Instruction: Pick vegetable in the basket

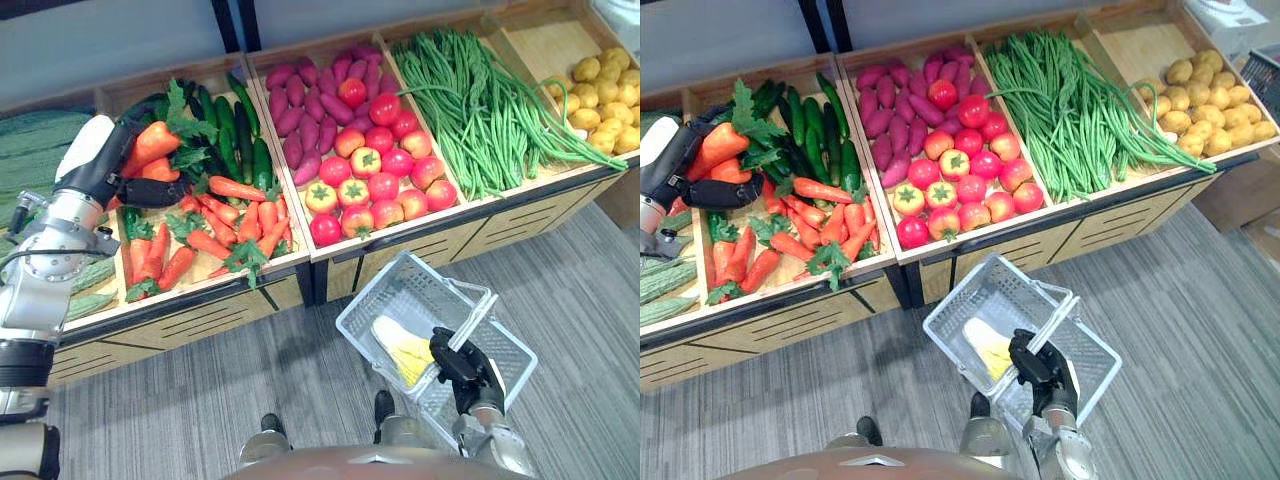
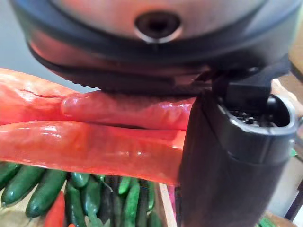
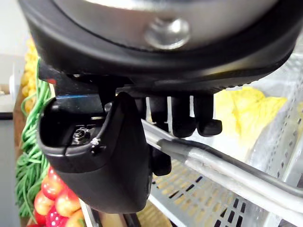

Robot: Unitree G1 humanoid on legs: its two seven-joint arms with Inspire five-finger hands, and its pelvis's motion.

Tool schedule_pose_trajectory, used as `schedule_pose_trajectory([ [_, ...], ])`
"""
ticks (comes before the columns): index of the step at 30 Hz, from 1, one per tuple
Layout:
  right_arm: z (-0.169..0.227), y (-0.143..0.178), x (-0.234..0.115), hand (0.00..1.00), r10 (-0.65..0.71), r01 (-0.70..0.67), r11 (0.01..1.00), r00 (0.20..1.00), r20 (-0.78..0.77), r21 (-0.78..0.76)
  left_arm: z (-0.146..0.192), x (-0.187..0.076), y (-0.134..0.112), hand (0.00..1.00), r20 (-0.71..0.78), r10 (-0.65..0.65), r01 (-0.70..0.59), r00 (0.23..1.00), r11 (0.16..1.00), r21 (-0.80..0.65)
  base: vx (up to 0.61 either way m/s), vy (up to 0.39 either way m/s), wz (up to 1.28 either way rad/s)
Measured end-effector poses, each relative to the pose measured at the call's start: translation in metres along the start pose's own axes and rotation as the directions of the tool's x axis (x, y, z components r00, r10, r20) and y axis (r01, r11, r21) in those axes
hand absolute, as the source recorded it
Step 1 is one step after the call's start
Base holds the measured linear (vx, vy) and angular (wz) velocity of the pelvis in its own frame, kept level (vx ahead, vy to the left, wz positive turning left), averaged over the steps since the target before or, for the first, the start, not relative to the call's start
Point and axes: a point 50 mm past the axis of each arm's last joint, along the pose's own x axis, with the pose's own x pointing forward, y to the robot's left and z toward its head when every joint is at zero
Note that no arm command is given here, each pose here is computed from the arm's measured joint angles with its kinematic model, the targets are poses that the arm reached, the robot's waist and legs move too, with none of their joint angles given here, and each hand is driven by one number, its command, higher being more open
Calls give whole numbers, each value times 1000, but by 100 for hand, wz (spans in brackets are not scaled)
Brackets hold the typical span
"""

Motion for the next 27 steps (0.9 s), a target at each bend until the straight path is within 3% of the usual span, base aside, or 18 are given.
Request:
schedule_pose_trajectory([
  [6, 2, -7, -7, 0, -24, 24, 1000, 1000, 11, -5, 16, -8, -19, 0, 79, -33, 42, 996, 992, -117, -66, -4, 9],
  [13, 10, -25, -9, 0, -88, 88, 996, 995, 37, -11, 43, -14, -59, 0, 210, -205, 243, 956, 954, -175, -66, -13, -9],
  [27, 53, -28, -7, 0, -27, 46, 994, 984, 178, -103, 75, -19, -115, 0, 348, -319, 431, 882, 846, -315, -19, 0, -16],
])
